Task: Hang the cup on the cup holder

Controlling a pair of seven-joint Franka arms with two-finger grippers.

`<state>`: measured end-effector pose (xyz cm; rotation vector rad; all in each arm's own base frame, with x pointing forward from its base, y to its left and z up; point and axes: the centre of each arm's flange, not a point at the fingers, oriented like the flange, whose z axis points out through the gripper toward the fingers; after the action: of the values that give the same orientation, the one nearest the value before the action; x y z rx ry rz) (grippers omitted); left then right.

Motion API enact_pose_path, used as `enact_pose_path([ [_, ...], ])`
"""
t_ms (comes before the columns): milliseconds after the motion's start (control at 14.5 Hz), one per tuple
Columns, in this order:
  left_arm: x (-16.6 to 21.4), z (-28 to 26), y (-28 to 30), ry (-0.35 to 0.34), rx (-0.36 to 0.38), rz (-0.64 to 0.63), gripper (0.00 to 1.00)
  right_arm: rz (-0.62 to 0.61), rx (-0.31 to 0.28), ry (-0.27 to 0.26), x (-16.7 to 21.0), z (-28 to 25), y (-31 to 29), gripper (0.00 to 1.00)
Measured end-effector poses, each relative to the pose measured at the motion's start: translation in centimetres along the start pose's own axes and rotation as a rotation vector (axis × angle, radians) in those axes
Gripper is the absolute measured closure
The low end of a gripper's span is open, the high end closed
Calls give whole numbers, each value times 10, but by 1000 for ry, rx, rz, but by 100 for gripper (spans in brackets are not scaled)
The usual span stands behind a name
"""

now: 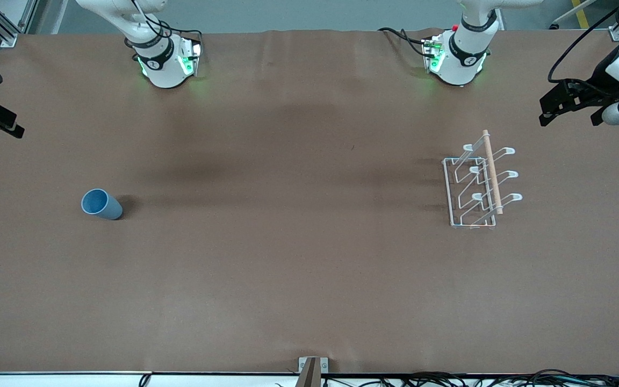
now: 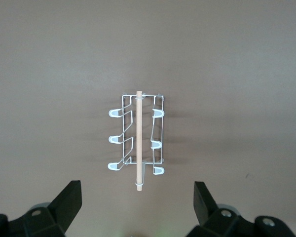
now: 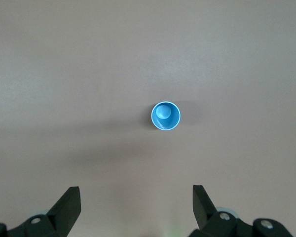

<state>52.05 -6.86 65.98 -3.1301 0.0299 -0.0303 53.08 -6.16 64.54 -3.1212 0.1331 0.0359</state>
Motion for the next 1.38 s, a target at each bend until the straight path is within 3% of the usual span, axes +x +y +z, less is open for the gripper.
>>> enact_pose_path([
  [1032,0,0,0,-1,0,2,0,0,-1,-23,9,14,0,0],
  [1239,0,0,0,0,0,2,0,26,-2,-7,21,34,15,0],
  [1377,0,0,0,0,0,3,0,41,-3,-23,32,63,26,0],
])
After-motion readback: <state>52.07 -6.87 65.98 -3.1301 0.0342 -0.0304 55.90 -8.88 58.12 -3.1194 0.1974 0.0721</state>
